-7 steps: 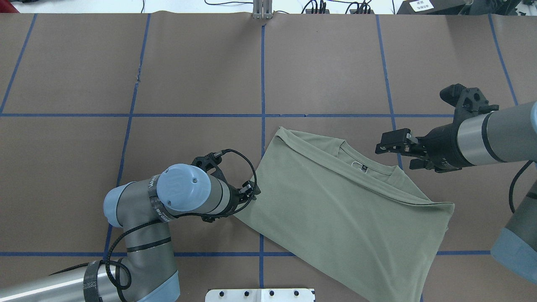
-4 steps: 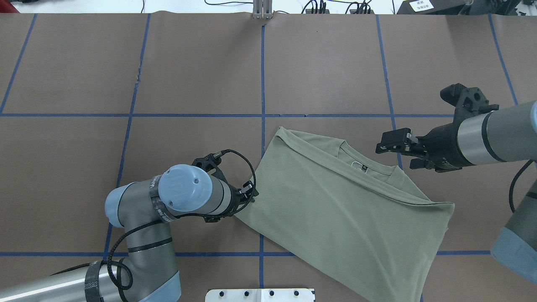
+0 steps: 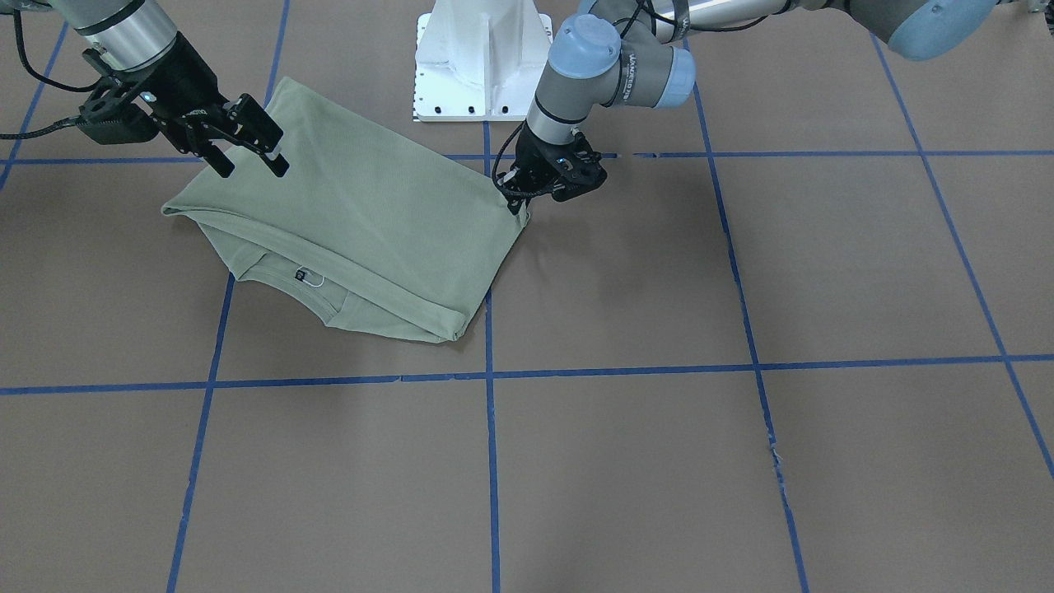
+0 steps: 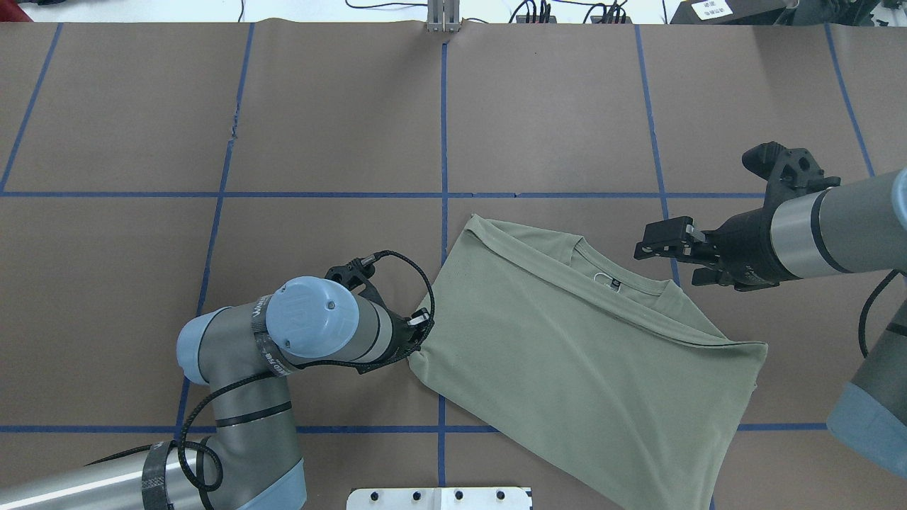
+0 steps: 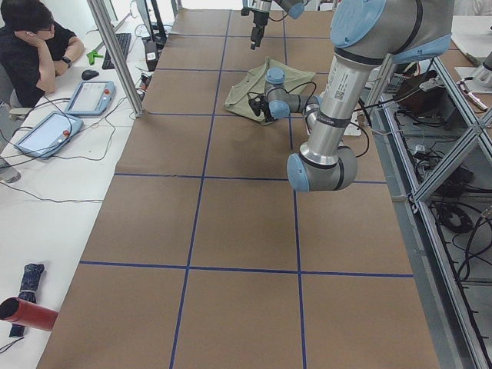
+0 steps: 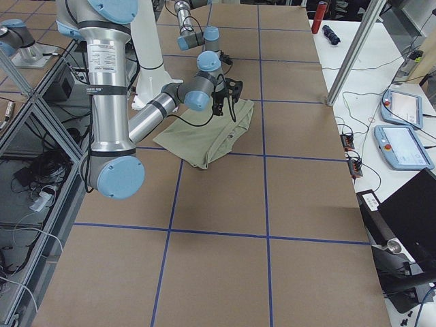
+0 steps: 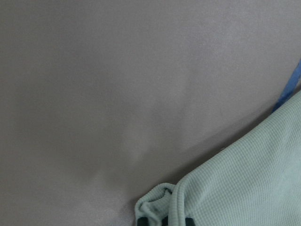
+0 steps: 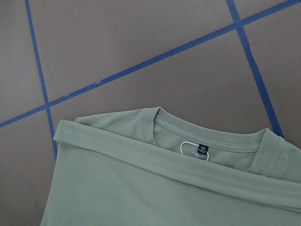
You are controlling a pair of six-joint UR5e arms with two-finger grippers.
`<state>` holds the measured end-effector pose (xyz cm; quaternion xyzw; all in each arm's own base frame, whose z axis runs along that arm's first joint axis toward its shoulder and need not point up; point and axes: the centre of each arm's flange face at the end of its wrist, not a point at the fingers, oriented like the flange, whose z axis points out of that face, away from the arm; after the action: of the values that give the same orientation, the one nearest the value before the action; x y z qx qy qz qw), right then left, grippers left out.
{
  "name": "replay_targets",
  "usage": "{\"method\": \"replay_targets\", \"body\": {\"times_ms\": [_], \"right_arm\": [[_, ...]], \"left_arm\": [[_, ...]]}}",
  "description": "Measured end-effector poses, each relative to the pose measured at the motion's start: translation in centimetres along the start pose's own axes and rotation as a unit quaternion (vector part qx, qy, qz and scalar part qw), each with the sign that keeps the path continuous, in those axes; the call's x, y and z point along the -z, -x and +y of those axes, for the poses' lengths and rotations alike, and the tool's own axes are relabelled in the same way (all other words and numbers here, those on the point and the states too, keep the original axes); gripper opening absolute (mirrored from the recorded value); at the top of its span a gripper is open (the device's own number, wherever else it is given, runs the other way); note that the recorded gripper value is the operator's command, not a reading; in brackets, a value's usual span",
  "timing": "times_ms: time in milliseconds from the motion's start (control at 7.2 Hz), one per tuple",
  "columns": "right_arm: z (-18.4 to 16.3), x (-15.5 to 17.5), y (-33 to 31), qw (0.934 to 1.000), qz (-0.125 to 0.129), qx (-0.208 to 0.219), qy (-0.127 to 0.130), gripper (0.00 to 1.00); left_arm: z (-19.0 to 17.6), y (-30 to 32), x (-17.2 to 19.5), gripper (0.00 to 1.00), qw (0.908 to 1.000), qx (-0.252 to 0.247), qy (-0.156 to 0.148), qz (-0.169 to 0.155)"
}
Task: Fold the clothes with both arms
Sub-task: 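Pull the shirt corner with the left gripper, rotating the shirt upright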
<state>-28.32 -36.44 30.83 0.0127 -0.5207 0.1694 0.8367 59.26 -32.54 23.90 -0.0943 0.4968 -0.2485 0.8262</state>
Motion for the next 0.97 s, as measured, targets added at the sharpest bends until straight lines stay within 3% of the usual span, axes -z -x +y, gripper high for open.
{"method": "replay_targets", "body": {"times_ms": [416, 972], "right_arm": [[-0.2, 0.2, 0.0, 1.0, -0.001, -0.001, -0.002, 1.0], [-0.7, 0.3, -0.2, 1.0, 0.0, -0.004, -0.008, 1.0]], "left_arm": [[-2.8, -1.0, 2.2, 0.0, 0.9996, 0.0, -0.016, 0.021], [-11.9, -1.8, 3.8, 0.0, 0.9961, 0.005, -0.085, 0.025]]}}
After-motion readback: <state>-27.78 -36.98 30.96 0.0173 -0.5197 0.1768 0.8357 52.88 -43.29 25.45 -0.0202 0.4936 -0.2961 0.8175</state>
